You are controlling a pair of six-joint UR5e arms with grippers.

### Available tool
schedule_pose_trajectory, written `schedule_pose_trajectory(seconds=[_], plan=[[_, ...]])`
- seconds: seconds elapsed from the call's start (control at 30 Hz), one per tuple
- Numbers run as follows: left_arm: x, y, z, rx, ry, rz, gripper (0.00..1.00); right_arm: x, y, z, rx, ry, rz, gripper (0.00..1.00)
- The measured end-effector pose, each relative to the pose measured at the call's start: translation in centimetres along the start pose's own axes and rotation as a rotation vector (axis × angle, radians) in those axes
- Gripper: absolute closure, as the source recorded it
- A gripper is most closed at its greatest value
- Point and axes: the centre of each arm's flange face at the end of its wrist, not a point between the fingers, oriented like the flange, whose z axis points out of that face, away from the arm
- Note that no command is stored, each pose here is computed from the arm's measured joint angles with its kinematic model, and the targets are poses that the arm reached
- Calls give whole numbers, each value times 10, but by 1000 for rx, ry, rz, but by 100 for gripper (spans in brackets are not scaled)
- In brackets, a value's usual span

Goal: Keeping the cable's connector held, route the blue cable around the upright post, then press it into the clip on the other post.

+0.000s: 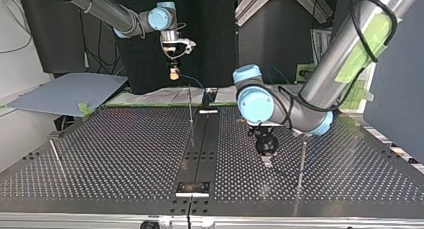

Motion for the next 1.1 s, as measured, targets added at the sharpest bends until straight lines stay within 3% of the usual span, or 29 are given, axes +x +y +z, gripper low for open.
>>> schedule_pose_trajectory(seconds=[0.2, 0.53, 0.83, 1.1], plan=[[16, -10, 6, -2, 26, 38, 1, 0, 0, 0, -1, -1, 0, 100], [15, -15, 3, -3, 26, 113, 1, 0, 0, 0, 0, -1, 0, 100], [35, -39, -1, 5, 60, 225, 1, 0, 0, 0, -1, -3, 0, 100], [38, -43, -1, -7, 63, 305, 1, 0, 0, 0, 0, -3, 0, 100]])
